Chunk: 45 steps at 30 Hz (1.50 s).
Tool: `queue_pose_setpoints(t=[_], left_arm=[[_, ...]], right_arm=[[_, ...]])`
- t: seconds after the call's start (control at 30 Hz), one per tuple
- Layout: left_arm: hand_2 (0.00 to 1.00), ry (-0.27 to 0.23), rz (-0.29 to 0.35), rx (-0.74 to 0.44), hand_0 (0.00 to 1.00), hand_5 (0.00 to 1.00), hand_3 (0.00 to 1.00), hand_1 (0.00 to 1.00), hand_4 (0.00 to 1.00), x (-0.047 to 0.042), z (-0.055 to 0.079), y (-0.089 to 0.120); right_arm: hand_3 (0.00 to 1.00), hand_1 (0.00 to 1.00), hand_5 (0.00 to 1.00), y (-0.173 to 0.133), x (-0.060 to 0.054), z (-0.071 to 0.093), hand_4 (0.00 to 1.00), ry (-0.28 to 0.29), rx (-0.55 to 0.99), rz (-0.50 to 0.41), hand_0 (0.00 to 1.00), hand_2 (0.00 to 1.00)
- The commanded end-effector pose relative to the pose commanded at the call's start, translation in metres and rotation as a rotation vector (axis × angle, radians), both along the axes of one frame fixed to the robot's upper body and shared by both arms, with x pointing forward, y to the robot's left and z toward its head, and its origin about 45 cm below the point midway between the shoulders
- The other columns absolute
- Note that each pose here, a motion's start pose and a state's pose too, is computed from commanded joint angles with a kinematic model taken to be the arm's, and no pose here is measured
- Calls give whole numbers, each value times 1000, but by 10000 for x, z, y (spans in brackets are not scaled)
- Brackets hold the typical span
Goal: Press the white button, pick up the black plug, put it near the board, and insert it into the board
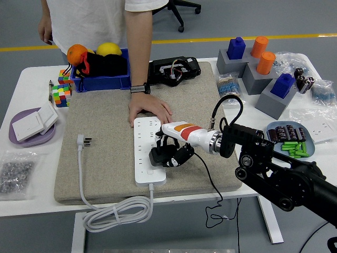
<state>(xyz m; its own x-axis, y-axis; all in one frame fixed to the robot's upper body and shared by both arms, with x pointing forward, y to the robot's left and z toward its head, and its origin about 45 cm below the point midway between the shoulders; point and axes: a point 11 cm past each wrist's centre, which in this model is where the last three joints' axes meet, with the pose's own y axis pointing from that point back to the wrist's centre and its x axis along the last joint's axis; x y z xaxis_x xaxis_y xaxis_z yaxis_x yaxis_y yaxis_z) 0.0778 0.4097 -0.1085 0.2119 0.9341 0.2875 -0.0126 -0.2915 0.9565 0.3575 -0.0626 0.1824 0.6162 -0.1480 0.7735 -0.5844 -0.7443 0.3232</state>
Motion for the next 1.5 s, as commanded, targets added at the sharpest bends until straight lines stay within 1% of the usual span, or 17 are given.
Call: queue_pose_setpoints(t=[0.17, 0.33, 0.77, 1.33, 1.5], left_arm=[[704, -1, -2, -1, 787, 466, 767, 738, 541, 6, 1, -1], [704, -1, 3, 0, 787, 467, 767, 737, 541, -2, 0, 1], [703, -3, -2, 2, 787, 469, 767, 737, 542, 21, 8, 12], [702, 1, -5, 1, 787, 474, 766, 736, 540, 6, 2, 2], [702, 3, -5, 1, 787, 474, 766, 736, 540, -3, 0, 2]], right_arm=[[438, 400, 2, 26, -13, -20, 792, 2, -4, 9, 269, 394], [437, 399, 2, 56, -13, -7, 792, -4, 4, 14, 268, 394], [437, 397, 2, 12, 82, 14, 792, -24, -4, -2, 267, 394], [435, 397, 2, 26, 40, -58, 792, -21, -27, 13, 266, 393], [435, 397, 2, 42, 46, -48, 792, -47, -47, 25, 266, 393]])
